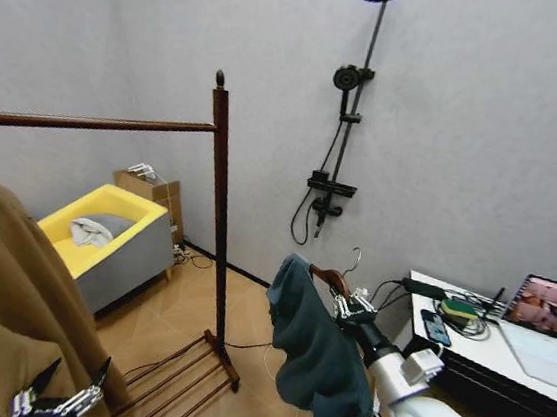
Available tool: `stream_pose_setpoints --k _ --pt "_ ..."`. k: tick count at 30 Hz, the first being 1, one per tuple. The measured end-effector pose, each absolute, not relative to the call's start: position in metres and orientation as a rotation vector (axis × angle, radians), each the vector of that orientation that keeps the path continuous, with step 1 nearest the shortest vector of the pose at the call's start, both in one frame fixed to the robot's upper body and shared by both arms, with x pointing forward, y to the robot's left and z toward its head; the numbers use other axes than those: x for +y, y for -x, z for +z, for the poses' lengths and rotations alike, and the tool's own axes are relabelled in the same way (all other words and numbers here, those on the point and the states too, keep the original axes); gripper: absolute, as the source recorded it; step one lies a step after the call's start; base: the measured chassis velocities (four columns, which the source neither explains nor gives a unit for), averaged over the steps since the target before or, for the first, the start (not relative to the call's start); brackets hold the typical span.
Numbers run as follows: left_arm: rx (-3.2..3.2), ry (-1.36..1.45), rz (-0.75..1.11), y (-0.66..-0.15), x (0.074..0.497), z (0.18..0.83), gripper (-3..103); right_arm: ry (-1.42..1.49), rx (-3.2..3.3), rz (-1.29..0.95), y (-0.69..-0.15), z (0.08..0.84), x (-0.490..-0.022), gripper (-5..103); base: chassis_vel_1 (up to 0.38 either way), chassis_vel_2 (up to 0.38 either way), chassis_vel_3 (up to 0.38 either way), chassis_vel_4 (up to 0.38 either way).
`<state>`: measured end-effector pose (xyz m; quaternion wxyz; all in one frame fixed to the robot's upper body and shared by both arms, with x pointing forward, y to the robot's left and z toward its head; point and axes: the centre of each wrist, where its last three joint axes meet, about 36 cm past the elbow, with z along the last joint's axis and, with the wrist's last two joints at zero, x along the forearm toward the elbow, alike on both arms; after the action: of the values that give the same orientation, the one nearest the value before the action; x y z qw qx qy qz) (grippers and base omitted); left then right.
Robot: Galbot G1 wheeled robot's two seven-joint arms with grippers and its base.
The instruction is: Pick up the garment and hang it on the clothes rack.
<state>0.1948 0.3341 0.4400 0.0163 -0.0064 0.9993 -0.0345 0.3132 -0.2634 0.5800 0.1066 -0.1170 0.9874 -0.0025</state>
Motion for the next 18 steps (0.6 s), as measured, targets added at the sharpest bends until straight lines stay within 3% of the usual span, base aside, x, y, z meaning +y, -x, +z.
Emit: stream_pose_setpoints --k 18 --pt "3.107 0.021 -0.107 -0.195 0.334 0.44 100 0.461 2.854 -0.094 -0.385 0.628 -0.273 9 0.135 0.122 0.125 0.122"
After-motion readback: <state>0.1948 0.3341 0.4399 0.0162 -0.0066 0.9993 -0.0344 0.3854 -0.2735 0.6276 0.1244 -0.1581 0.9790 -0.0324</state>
